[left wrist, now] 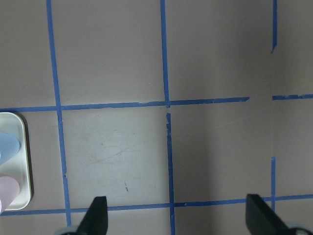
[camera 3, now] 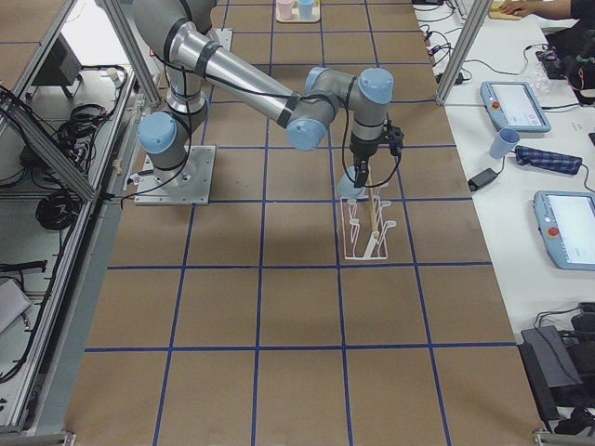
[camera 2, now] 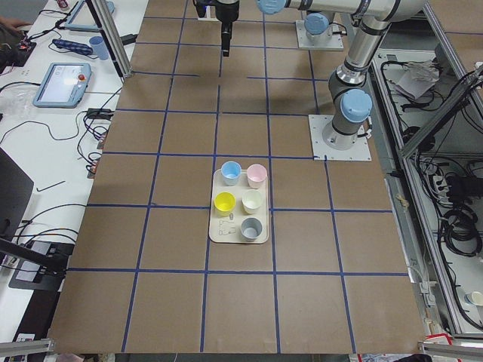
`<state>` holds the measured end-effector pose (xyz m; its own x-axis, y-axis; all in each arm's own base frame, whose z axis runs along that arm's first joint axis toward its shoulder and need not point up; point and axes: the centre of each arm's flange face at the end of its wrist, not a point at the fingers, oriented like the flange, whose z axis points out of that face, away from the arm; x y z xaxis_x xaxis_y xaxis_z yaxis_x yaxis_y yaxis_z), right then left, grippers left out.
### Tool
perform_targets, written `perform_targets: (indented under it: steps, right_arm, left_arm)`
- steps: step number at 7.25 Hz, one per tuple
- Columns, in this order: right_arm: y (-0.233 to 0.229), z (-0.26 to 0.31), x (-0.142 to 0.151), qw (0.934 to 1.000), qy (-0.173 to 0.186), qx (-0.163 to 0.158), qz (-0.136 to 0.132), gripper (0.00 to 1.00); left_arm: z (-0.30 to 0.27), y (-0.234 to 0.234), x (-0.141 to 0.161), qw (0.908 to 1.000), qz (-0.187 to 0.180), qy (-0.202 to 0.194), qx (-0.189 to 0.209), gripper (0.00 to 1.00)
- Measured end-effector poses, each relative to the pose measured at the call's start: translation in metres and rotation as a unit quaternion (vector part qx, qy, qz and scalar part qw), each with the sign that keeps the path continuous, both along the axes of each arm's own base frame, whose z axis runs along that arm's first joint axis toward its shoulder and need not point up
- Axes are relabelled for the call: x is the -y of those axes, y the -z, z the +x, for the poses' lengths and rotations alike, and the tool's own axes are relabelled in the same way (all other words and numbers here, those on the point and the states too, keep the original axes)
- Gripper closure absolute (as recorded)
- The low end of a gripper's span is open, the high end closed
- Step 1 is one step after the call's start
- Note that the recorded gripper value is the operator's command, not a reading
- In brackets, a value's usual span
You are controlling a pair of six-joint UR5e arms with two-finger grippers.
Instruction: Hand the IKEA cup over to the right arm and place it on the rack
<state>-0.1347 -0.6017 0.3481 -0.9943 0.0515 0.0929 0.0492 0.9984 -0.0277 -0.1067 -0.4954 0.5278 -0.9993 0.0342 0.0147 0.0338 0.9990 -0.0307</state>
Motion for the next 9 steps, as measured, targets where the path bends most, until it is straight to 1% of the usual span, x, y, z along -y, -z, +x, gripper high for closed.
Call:
perform_targets:
  steps: [3,5,6,9]
  right_arm:
    - [-0.002,0.000,0.001,1.0000,-0.003,0.001,-0.001,0.00]
    - [-0.020,0.001,-0.003,1.0000,-0.003,-0.003,-0.007,0.00]
    - [-0.036,0.006,-0.011,1.0000,-0.002,-0.002,-0.006,0.00]
    - [-0.106,0.030,-0.055,1.0000,-0.002,-0.001,-0.005,0.00]
  left_arm:
    - [-0.003,0.001,0.000,1.0000,0.000,0.004,0.002,0.00]
    - [-0.004,0.001,-0.001,1.0000,0.000,0.004,0.002,0.00]
    - [-0.004,0.001,-0.001,1.0000,-0.001,0.004,0.002,0.00]
    - [-0.003,-0.002,-0.004,1.0000,-0.004,0.005,0.003,0.00]
